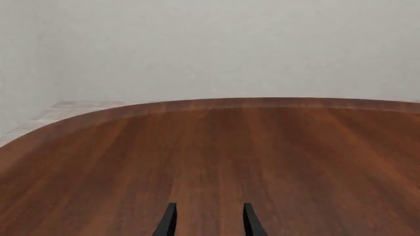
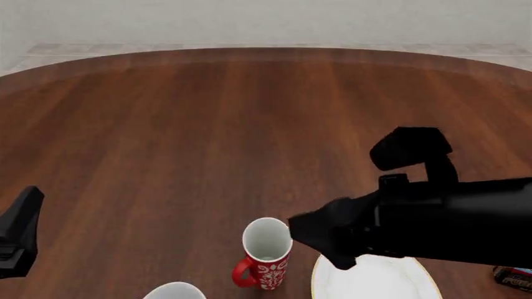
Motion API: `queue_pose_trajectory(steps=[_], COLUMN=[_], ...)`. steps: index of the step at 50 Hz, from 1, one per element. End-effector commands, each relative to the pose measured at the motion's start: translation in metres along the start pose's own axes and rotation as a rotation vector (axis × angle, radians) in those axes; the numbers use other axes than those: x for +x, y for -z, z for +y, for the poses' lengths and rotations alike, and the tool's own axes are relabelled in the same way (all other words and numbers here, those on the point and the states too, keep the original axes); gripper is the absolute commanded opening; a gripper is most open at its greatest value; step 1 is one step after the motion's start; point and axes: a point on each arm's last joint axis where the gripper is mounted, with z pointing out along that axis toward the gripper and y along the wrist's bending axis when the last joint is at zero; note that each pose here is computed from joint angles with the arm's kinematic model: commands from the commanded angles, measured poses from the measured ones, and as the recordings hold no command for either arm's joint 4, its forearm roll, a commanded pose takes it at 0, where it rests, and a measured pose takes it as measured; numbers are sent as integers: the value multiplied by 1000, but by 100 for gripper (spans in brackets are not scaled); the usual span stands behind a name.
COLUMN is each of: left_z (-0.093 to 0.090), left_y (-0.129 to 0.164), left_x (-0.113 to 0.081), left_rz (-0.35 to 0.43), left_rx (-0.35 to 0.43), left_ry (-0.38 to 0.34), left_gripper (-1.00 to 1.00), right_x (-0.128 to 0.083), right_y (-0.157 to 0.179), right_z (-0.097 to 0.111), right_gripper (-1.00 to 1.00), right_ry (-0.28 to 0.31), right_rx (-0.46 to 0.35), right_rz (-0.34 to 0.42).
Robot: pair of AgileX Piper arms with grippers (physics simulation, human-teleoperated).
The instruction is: Put the white mug on the plate.
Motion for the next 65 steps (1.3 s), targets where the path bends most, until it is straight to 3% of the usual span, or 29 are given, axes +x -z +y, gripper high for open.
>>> queue_pose_trajectory(steps=[1, 25, 65], left_z=[0, 0, 0], left_y=[0, 0, 0], left_x=[2, 2, 2], left_rz=[0, 0, 0], left_rx=[-4, -3, -3], left_ry=[0, 0, 0], left_gripper=[100, 100, 100], right_x=[9, 29, 58], right_y=[-20, -50, -86], right_z=[11, 33, 59], right_gripper=[100, 100, 100], right_ry=[-14, -29, 28], right_rx=[-25, -55, -63], right_rz=[60, 170, 298])
